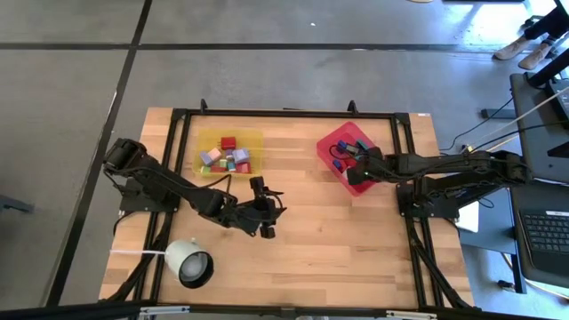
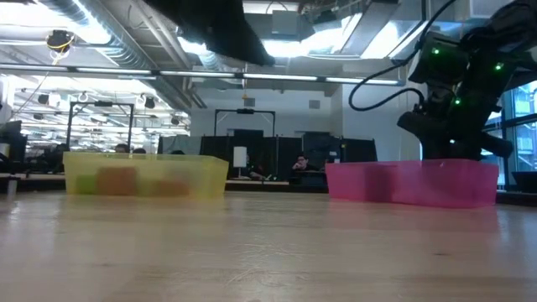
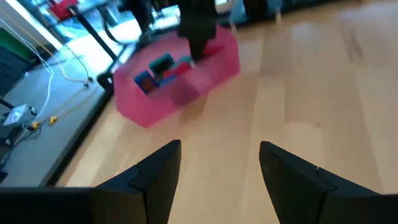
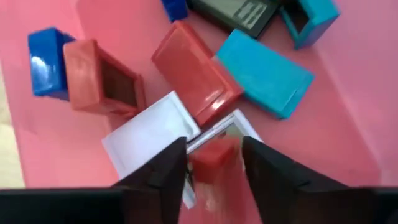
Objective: Pick & Place Office items
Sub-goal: Put the red digital clock into the pink bin, then return to Home Position
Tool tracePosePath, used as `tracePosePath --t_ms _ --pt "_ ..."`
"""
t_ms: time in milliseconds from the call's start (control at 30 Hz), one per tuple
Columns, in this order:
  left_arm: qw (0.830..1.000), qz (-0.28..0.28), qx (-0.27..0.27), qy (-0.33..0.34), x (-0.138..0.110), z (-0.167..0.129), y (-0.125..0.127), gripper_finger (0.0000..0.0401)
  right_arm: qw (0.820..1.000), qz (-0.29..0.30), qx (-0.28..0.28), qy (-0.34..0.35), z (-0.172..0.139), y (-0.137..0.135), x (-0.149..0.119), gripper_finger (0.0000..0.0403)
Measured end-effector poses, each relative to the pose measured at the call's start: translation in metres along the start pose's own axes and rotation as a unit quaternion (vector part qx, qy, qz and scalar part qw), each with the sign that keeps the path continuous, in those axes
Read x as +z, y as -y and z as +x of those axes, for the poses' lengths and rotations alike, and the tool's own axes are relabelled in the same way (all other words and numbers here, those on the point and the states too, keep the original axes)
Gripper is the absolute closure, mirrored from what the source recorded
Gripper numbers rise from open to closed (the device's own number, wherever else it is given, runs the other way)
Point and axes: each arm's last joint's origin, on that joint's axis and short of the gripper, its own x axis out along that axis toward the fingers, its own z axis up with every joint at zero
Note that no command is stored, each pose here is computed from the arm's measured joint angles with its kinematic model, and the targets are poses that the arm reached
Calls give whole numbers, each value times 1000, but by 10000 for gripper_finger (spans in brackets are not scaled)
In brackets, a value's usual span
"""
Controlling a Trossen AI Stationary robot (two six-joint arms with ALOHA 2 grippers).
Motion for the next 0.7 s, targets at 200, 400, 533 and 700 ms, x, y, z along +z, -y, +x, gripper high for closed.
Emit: tracePosePath --t_ms 200,400,533,700 --pt "1000 -2 1 26 16 -33 -15 187 999 -23 21 -12 -6 -6 5 168" --pt "999 6 -17 36 24 -80 -43 187 992 -115 29 -32 -36 -22 25 137" --pt "998 -5 -32 56 29 -105 -60 187 982 -167 81 -41 -65 -37 43 134" --pt "995 -30 -49 83 34 -123 -75 187 974 -165 156 -16 -95 -54 64 134"
